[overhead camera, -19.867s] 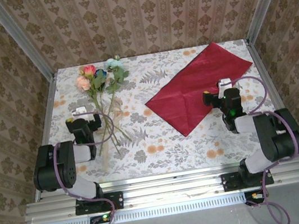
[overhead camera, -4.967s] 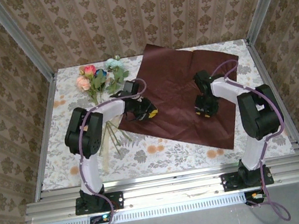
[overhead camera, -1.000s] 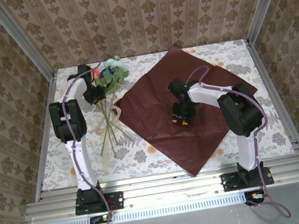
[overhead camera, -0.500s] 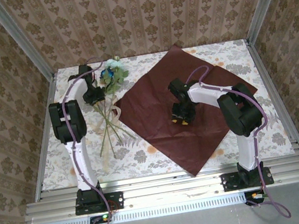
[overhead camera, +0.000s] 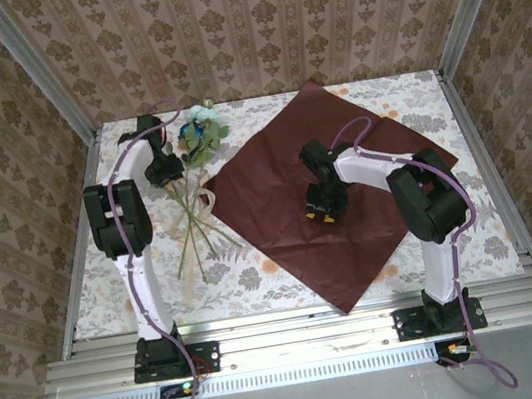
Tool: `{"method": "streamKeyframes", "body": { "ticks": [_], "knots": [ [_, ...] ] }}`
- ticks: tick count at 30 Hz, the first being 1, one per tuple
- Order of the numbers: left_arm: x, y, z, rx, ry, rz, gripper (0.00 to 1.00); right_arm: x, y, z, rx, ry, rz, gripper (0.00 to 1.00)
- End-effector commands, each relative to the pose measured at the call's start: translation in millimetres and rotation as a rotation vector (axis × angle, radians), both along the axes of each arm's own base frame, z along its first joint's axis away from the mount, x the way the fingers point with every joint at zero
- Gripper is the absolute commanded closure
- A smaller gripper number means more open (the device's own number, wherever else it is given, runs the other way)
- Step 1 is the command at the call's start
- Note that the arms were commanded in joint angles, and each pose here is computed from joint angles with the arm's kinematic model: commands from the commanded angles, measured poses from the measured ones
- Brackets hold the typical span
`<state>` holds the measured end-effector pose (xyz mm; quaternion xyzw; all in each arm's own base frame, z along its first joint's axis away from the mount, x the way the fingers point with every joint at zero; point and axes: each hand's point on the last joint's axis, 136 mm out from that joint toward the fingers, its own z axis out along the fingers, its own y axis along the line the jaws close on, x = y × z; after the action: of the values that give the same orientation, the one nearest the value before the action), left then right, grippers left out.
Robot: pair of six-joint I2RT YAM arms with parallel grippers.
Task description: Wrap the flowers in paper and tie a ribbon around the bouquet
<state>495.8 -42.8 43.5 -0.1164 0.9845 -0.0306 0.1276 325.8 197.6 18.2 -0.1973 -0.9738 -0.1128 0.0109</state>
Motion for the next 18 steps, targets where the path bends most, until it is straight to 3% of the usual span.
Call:
{"method": "streamKeyframes", "body": {
  "ticks": [1, 13, 18],
  "knots": [
    [-7, 11, -9, 0.057, 0.065, 0.003, 0.76, -11, -1, -5, -0.018, 0.052, -0.004, 0.61],
    [-5, 8, -28, 0.059, 0.086, -0.003, 0.75, -9, 1, -5, -0.014, 0.054, 0.0, 0.6],
    [-5, 4, -35, 0.066, 0.098, -0.025, 0.87, -10, 1, -6, -0.017, 0.059, 0.001, 0.6]
  ]
}}
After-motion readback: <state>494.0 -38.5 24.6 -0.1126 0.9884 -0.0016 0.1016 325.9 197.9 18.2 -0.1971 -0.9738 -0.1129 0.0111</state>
